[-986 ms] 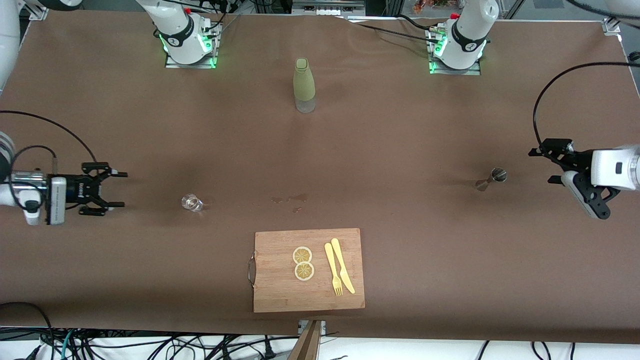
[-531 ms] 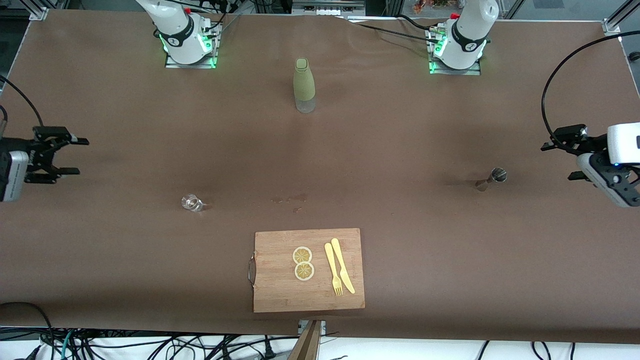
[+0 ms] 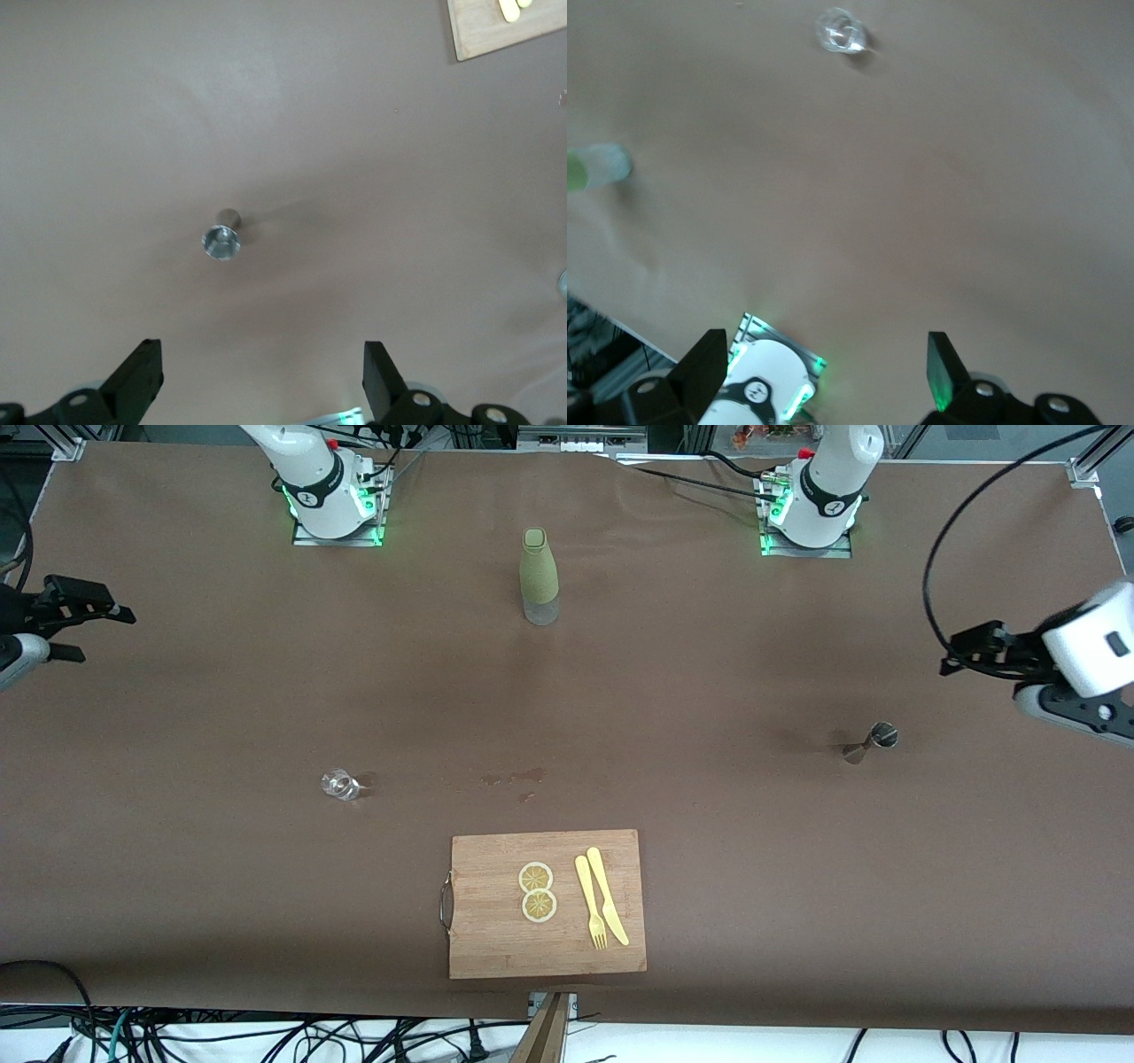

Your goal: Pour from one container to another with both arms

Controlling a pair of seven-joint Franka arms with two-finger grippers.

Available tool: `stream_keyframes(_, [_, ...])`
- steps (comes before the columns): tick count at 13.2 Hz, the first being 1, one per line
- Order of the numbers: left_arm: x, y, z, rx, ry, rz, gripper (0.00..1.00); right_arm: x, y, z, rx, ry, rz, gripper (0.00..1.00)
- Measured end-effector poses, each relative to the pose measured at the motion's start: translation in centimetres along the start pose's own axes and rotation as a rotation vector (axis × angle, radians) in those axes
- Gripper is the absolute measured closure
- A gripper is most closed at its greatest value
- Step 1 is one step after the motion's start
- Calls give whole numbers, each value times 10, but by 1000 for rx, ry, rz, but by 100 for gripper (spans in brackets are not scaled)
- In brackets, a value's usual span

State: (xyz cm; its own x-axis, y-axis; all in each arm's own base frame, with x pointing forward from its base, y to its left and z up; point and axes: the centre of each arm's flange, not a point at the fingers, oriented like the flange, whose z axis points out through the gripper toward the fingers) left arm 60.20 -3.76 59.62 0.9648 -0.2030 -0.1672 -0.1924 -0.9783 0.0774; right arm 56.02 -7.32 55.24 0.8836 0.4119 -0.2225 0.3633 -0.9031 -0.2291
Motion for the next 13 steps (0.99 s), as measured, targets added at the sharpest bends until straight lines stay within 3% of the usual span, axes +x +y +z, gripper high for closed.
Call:
stream_keyframes(3, [-11, 18, -15, 2, -14, -109, 0, 9, -39, 5, -81, 22, 186, 0])
stream_keyframes(8, [-20, 22, -18, 1, -46, -145, 0, 6, -34, 6, -104, 107, 480, 0])
stream_keyframes(13, [-37, 23, -36, 3, -30, -212, 0, 3, -33, 0, -106, 129, 508, 0])
